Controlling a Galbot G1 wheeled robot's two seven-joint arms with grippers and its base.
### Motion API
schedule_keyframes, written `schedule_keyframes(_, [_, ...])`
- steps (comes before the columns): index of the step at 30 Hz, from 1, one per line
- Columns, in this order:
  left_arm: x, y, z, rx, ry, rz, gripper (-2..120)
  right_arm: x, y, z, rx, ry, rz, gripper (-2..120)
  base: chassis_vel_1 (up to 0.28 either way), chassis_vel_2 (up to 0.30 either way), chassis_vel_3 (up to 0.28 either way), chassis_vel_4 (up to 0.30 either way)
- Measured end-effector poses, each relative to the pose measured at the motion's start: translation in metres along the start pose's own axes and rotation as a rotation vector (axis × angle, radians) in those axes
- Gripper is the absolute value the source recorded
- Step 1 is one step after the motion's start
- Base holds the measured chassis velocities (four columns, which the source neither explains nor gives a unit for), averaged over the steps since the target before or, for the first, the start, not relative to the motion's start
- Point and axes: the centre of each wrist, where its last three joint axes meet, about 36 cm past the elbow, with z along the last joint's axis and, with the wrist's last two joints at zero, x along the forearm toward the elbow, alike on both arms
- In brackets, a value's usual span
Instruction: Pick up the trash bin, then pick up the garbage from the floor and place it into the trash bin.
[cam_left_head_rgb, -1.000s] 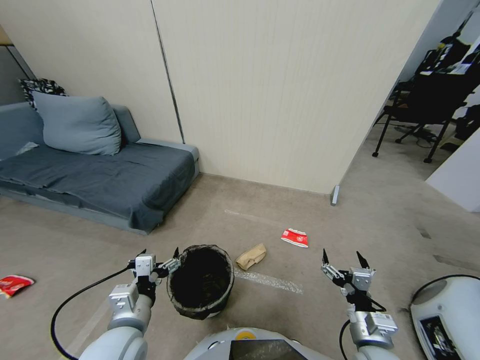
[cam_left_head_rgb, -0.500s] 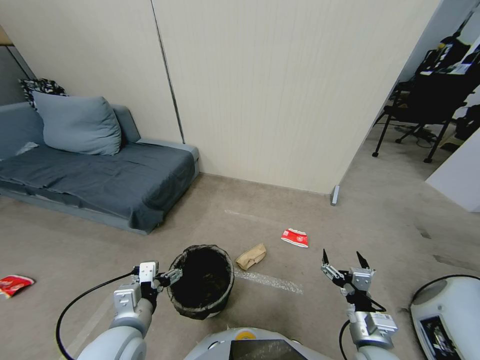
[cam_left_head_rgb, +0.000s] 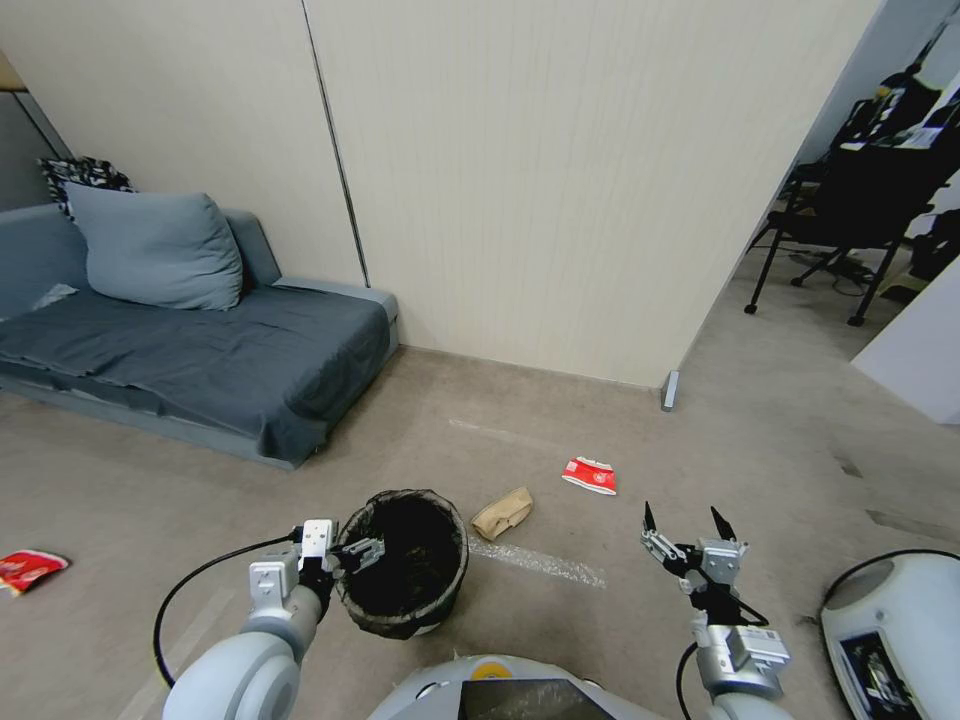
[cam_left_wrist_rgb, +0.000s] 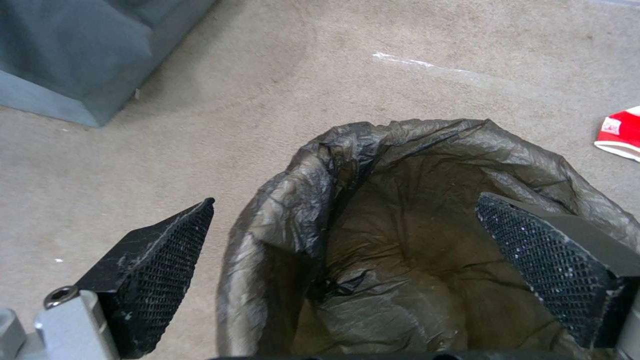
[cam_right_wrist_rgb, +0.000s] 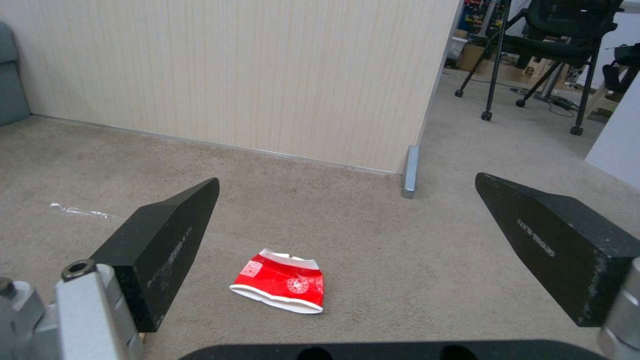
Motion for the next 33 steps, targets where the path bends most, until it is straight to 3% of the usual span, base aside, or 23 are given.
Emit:
schedule_keyframes(17, [-0.026, 0.016, 0.008, 0.009, 0.026, -0.045, 100, 0.001, 0.000, 0.002, 0.017, 0.006, 0.005, 100, 0.000, 0.000, 0.000, 0.000])
schedule_keyframes(33, [-0.040, 0.029, 0.032, 0.037, 0.107, -0.100, 100, 0.001, -0.001, 0.005, 0.025, 0.007, 0.014, 100, 0.000, 0.000, 0.000, 0.000])
